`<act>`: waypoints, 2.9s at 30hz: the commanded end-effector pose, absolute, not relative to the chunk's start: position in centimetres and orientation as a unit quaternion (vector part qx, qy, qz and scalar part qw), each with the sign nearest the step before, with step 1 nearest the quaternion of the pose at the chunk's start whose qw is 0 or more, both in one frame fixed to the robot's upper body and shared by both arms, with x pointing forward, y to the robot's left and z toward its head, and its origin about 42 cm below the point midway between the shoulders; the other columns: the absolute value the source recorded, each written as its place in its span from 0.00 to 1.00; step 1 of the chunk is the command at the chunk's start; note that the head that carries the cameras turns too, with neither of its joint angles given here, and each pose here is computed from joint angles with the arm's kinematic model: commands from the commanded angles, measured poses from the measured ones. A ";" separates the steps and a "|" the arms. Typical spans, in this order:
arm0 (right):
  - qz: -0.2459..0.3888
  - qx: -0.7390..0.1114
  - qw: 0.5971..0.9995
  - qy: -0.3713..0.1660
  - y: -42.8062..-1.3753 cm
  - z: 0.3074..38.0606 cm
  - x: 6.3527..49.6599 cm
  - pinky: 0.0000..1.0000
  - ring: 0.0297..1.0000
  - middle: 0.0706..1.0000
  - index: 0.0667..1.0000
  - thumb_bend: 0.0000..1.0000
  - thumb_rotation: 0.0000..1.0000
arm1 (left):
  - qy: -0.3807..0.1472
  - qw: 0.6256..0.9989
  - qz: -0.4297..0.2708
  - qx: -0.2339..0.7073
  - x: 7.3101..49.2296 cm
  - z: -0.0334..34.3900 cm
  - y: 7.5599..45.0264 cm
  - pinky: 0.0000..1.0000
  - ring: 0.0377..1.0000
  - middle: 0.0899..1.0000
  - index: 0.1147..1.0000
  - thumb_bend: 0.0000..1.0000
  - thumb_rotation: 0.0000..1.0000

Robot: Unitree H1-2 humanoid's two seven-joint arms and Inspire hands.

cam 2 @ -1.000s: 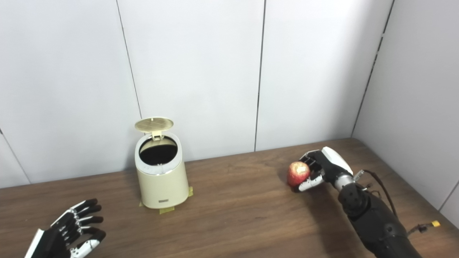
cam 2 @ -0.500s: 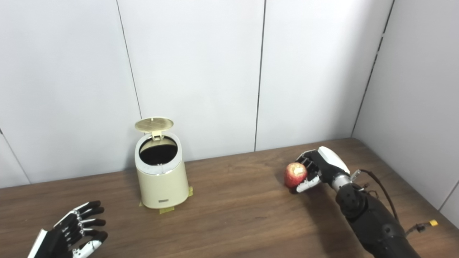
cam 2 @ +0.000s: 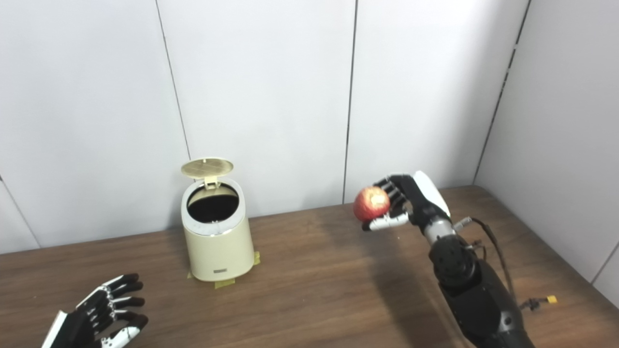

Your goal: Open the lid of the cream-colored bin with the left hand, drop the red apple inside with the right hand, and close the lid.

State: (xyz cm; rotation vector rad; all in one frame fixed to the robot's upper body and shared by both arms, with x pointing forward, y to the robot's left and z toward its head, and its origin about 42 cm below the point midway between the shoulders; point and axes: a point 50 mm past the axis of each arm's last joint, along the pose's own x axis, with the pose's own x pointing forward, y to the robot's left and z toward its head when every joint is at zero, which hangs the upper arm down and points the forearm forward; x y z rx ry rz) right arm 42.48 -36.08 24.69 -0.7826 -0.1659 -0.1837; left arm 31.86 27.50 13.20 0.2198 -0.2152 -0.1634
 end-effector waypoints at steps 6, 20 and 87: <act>-0.086 -0.370 0.911 -0.161 -33.5 30.4 43.4 0.42 0.42 0.41 0.49 0.52 0.00 | -0.146 0.979 -0.086 0.114 32.8 15.0 27.3 0.59 0.68 0.76 0.78 0.59 0.10; -0.039 -0.350 0.911 -0.216 -27.4 32.8 44.2 0.52 0.52 0.48 0.43 0.53 0.00 | -0.146 0.979 -0.093 0.110 32.9 14.3 26.3 0.58 0.67 0.75 0.78 0.63 0.18; 0.047 -0.257 0.947 -0.188 -14.4 30.8 49.7 0.39 0.43 0.42 0.46 0.53 0.00 | -0.142 0.982 -0.093 0.080 33.3 14.0 23.3 0.61 0.69 0.74 0.77 0.67 0.16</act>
